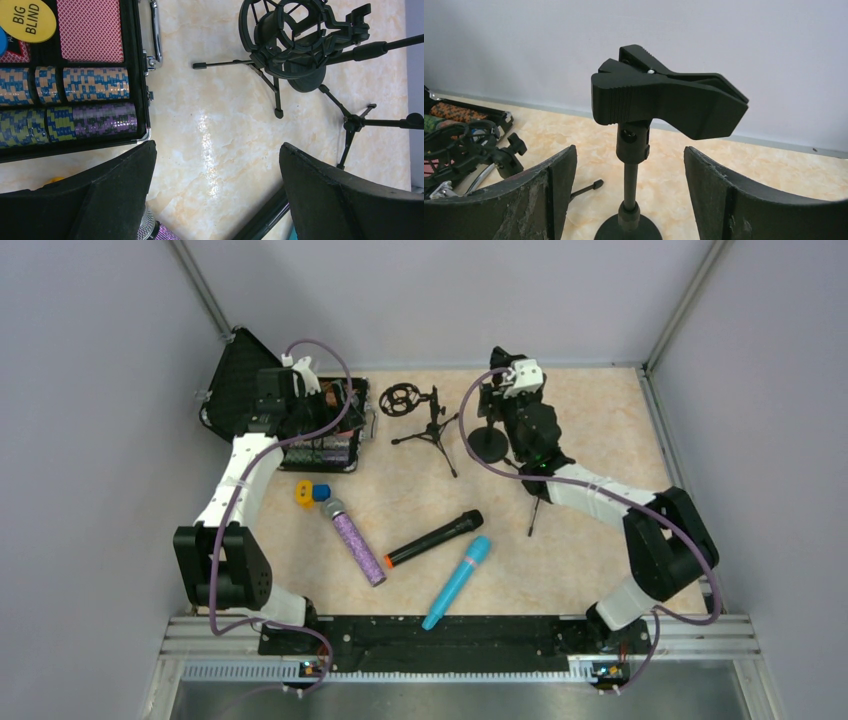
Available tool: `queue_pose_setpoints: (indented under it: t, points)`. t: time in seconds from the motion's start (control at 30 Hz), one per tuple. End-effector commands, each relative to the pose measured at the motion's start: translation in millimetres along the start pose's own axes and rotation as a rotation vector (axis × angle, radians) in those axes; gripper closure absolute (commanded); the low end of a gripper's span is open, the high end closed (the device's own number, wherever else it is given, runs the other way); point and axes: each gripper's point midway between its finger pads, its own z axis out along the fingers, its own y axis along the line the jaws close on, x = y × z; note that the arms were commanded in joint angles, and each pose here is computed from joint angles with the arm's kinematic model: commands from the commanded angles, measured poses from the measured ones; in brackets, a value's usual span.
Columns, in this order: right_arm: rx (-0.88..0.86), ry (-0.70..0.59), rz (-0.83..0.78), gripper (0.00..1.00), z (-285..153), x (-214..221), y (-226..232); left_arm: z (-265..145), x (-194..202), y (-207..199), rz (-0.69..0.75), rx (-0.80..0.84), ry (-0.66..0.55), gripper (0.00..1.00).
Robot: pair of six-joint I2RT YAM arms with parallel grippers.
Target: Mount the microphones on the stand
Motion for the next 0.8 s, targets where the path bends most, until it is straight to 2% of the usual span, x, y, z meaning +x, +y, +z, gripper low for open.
queue_pose_setpoints:
  t: [0.0, 0.17, 0.43, 0.63, 0.77]
  points:
    - [-0.007, 0.003, 0.056, 0.23, -10, -26, -5, -11, -13, -5, 0.038, 0.002, -0.054, 0.03]
    - [0.033, -0.017, 0.054, 0.23, -13, -66, -17, -13, -14, -5, 0.042, -0.004, -0.06, 0.04]
    - [0.041, -0.079, 0.011, 0.27, 11, -129, -18, -15, -15, -6, 0.047, -0.007, -0.066, 0.03]
    - [0.014, -0.064, 0.01, 0.31, 43, -138, -8, -16, -15, -5, 0.049, -0.01, -0.068, 0.03]
    - [0.012, -0.006, 0.008, 0.37, 61, -114, -4, -16, -15, -5, 0.05, -0.012, -0.069, 0.04]
